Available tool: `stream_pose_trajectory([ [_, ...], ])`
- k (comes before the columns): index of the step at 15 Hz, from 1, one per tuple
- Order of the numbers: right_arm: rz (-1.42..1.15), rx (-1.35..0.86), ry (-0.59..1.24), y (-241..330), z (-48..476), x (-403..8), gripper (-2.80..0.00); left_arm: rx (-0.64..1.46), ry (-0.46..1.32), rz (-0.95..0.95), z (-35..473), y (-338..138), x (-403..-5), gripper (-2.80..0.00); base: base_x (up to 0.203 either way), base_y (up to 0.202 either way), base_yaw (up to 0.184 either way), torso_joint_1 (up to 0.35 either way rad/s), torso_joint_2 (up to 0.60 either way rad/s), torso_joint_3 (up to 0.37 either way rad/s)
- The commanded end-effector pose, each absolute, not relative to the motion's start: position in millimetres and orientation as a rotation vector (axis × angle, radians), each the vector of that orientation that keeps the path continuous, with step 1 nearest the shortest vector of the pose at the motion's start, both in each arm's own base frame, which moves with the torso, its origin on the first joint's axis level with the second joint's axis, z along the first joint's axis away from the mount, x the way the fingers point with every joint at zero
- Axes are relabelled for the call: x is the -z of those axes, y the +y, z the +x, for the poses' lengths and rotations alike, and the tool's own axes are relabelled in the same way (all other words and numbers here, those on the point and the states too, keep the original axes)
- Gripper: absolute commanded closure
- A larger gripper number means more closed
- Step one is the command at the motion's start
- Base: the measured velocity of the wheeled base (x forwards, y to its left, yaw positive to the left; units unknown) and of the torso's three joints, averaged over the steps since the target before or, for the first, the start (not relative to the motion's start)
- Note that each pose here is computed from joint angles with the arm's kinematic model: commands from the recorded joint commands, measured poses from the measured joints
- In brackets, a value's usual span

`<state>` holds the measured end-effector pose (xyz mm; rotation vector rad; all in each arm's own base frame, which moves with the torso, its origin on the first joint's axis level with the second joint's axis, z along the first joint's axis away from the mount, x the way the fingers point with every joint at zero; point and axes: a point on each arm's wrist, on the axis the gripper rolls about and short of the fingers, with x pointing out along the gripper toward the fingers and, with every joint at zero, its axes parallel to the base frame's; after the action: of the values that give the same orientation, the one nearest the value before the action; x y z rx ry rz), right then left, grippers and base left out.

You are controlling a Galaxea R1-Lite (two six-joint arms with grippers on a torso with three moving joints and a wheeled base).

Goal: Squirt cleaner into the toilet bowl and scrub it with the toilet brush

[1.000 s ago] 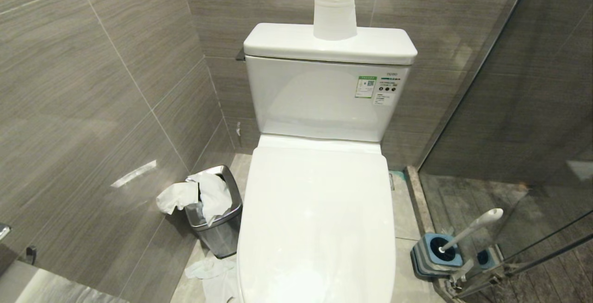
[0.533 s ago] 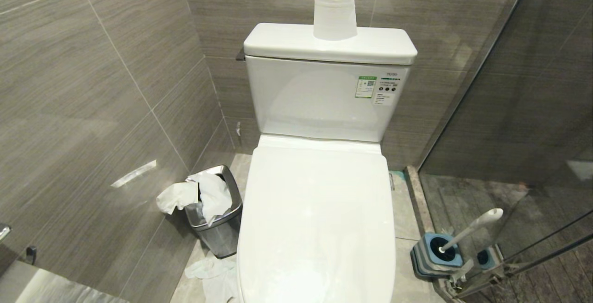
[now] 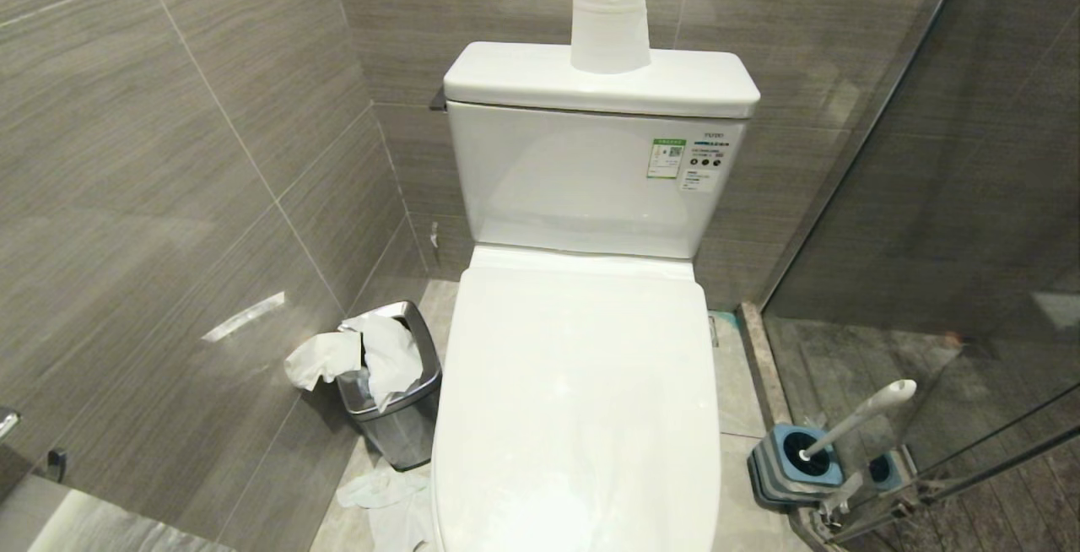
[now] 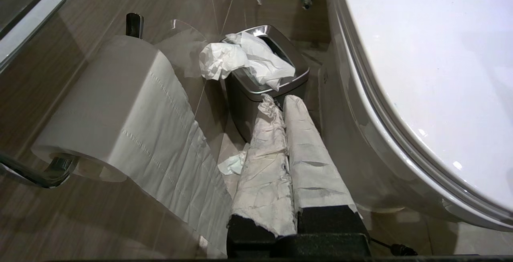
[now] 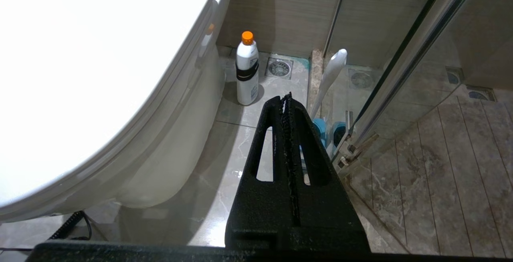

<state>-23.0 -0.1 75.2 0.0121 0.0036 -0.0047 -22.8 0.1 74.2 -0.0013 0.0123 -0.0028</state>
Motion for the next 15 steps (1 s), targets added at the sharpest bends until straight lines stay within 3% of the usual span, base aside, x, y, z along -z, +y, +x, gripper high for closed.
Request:
stream_pose_trajectory([
  [1,0.012,0.005,0.004,-0.1,-23.0,-75.1,0.0,0.003,0.015,-0.002,-22.6,0.1,-73.8,0.0,0.0,0.0,0.0,0.0,0.0,0.0],
  [10,0.012,0.005,0.003,-0.1,-23.0,-75.2,0.0,0.005,0.015,0.031,-22.7,0.0,-74.1,0.0,0.0,0.0,0.0,0.0,0.0,0.0],
  [13,0.012,0.005,0.003,-0.1,-23.0,-75.2,0.0,0.035,0.016,0.131,-22.6,-0.6,-73.5,0.0,0.0,0.0,0.0,0.0,0.0,0.0],
  [15,0.012,0.005,0.003,-0.1,-23.0,-75.2,0.0,0.017,0.016,0.01,-22.6,-0.2,-73.8,0.0,0.0,0.0,0.0,0.0,0.0,0.0],
])
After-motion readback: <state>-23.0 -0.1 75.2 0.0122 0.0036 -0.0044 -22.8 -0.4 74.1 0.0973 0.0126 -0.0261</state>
